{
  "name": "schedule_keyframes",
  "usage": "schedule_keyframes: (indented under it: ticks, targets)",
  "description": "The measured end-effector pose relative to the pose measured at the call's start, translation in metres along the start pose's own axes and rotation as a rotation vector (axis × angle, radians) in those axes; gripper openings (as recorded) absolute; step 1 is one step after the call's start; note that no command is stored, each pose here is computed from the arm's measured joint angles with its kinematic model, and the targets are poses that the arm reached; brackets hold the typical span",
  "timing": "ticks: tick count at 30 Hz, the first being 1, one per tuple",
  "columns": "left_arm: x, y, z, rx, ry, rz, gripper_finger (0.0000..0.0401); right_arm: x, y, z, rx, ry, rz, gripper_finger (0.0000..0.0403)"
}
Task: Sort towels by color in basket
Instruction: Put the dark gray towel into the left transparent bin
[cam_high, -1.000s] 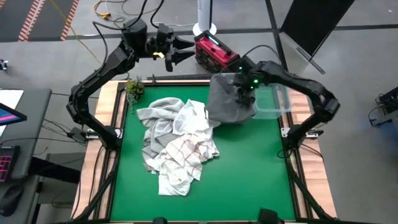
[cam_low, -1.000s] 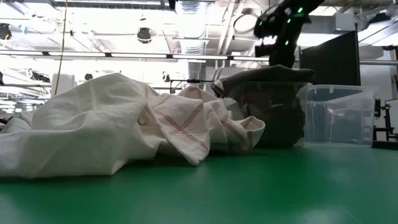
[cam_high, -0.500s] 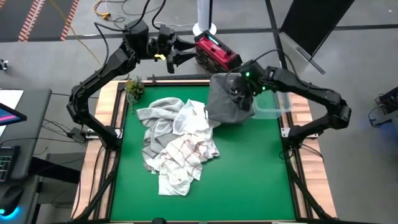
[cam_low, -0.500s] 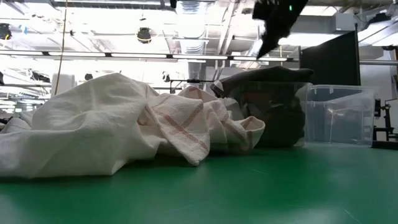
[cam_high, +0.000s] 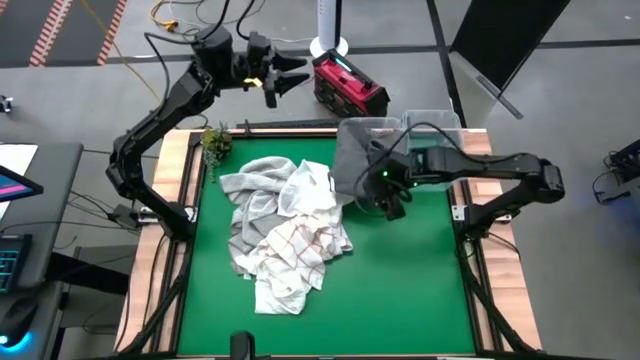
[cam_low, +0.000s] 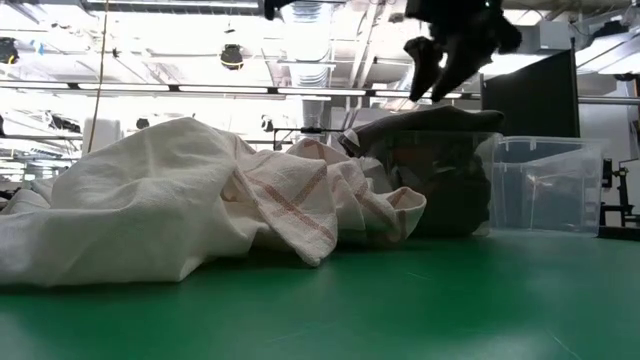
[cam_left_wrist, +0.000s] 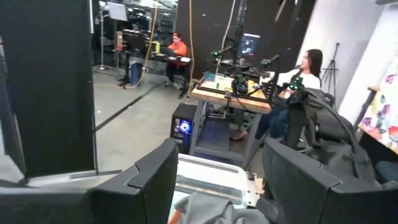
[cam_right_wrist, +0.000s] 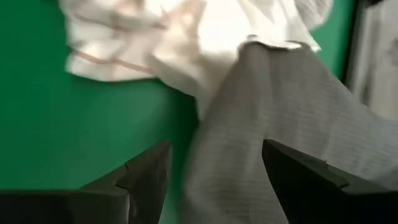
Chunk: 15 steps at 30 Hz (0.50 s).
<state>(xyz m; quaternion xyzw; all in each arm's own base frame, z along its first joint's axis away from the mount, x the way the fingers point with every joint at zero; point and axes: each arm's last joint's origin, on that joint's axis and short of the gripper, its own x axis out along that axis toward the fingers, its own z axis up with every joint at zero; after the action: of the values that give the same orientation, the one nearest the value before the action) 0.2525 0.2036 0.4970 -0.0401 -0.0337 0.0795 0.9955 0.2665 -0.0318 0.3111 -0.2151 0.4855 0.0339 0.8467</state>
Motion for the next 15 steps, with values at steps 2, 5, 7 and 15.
schedule_keyframes:
  ticks: [2,5,7,15]
  targets:
    - [-0.001,0.002,0.000,0.000,-0.001,0.008,0.0224,0.005,0.006,0.000,-0.030,0.027,-0.056,0.0290]
    - [-0.003,0.005,0.001,0.001,-0.001,0.017,0.0224,0.013,0.013,0.002,-0.080,0.018,-0.105,0.0290]
    - [-0.003,0.005,0.001,0.002,-0.002,0.018,0.0224,0.017,0.016,0.005,-0.085,-0.025,-0.129,0.0290]
    - [-0.003,0.005,0.001,0.002,-0.001,0.016,0.0224,0.050,0.015,-0.001,-0.071,0.075,-0.210,0.0262]
